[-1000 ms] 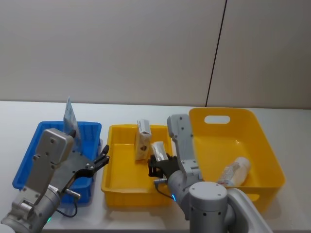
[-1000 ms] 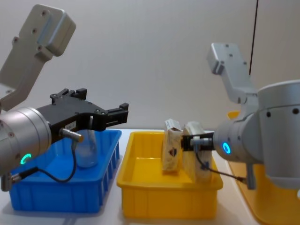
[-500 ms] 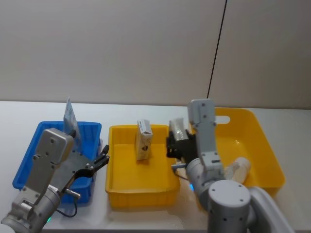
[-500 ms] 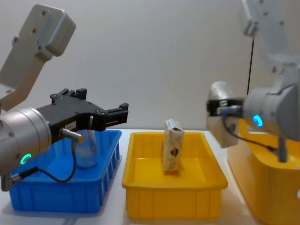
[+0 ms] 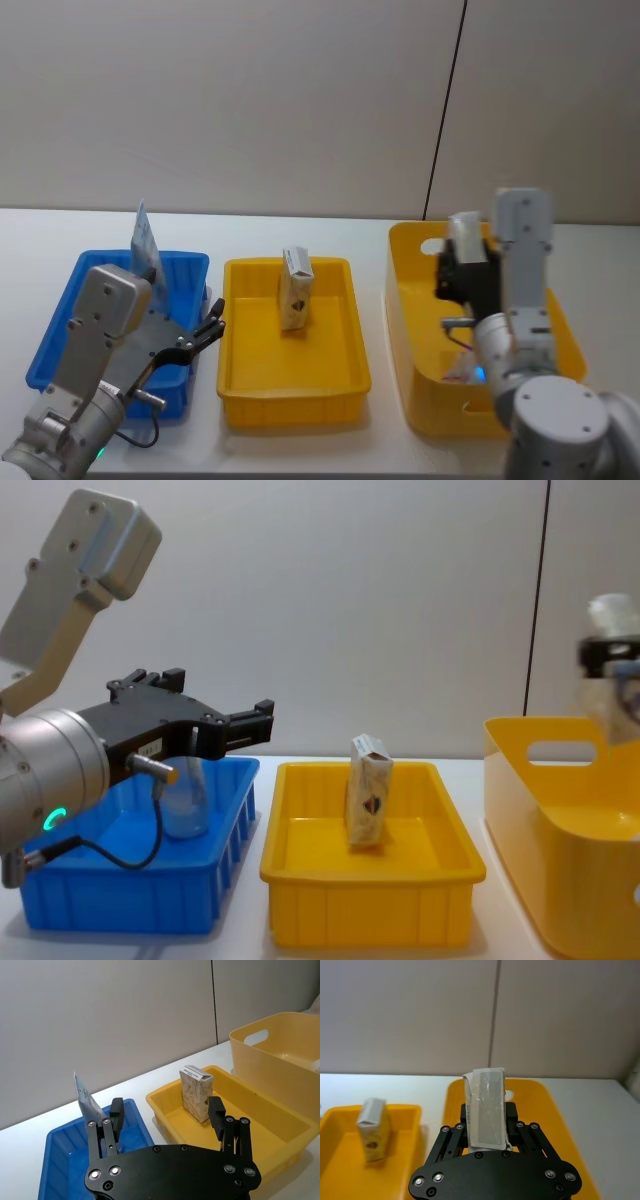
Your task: Bimanual collaborative sorting of washing and personal care products
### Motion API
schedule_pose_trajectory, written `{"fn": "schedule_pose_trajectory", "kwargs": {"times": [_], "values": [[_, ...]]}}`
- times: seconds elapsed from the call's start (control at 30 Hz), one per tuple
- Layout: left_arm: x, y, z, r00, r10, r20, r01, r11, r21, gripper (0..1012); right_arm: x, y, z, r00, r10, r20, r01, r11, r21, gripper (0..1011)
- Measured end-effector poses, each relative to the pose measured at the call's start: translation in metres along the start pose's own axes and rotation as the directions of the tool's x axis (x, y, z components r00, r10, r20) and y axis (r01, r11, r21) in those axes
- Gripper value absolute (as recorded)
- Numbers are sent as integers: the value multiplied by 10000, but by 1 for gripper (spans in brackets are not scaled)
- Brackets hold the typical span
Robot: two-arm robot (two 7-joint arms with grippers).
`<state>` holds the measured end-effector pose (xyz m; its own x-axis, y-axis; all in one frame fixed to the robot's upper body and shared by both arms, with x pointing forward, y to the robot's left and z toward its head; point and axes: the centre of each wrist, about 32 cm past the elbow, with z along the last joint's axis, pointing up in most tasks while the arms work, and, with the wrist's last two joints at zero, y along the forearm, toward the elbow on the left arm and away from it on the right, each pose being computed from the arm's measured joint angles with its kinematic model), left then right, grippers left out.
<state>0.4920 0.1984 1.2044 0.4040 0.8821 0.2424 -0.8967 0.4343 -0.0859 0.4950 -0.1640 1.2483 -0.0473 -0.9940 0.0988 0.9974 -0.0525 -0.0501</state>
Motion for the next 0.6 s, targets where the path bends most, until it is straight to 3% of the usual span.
{"fn": "schedule_pose_trajectory", "kwargs": {"times": [0.17,0.33,0.37,0.6], "values": [[0,0,0,10000,0,1,0,10000,0,1001,198,-21,-10,9982,-594,-44,594,9982,70,368],[0,0,0,10000,-1,0,1,10000,-1,1001,381,-41,-28,9947,-1010,-176,1012,9948,113,544],[0,0,0,10000,0,0,0,10000,0,1001,405,-44,-33,9942,-1056,-194,1058,9943,112,616],[0,0,0,10000,-1,1,1,10000,1,1001,559,-64,-55,9908,-1314,-326,1319,9912,123,799]]}}
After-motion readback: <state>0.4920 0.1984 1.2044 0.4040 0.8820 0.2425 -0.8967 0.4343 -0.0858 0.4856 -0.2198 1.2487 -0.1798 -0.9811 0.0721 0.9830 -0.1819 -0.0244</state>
